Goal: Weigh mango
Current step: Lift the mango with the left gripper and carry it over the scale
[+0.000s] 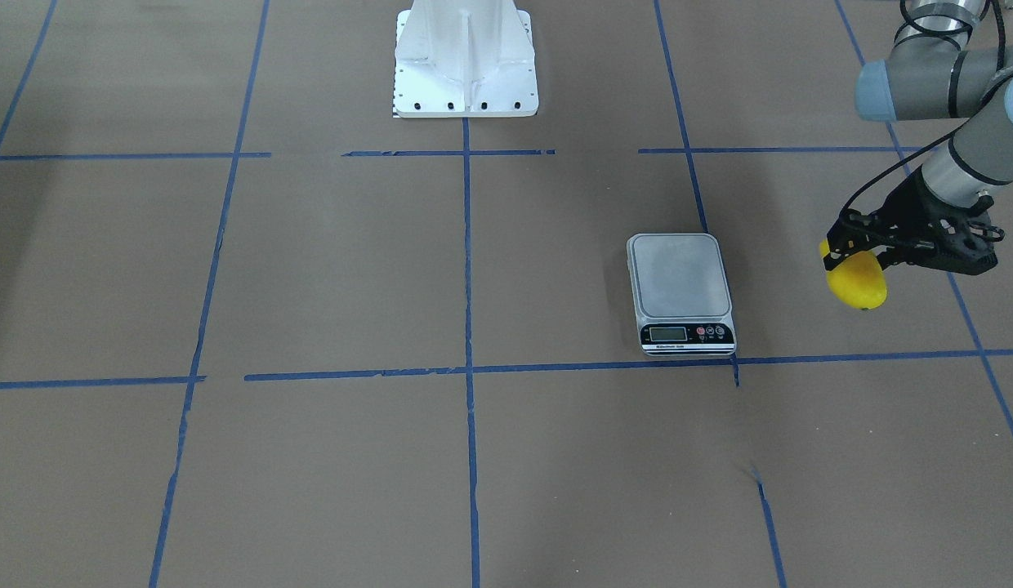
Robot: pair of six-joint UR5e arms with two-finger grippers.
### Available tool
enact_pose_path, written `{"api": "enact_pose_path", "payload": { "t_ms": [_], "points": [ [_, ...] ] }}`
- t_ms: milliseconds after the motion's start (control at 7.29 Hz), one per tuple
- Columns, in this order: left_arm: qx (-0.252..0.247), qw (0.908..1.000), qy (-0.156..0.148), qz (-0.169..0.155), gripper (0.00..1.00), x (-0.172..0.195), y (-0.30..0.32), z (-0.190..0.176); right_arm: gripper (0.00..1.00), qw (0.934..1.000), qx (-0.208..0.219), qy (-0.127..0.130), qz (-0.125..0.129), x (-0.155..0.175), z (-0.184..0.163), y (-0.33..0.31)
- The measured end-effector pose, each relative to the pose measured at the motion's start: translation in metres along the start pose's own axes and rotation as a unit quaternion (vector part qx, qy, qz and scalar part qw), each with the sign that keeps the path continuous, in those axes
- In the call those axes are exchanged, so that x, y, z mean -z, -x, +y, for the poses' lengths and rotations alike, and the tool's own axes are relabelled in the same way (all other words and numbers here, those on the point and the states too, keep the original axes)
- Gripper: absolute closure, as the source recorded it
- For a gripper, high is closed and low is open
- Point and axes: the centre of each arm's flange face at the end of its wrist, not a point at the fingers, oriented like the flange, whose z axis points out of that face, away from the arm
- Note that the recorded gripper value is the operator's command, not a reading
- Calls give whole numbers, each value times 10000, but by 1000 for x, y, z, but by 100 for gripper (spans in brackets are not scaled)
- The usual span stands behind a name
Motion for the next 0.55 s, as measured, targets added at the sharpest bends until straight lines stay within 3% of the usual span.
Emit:
{"api": "enact_pose_path", "payload": {
  "t_ms": [549],
  "points": [
    [507, 9982, 236, 229, 100, -52, -141, -7, 0, 10000, 1, 0, 0, 0, 0, 0]
  ]
}}
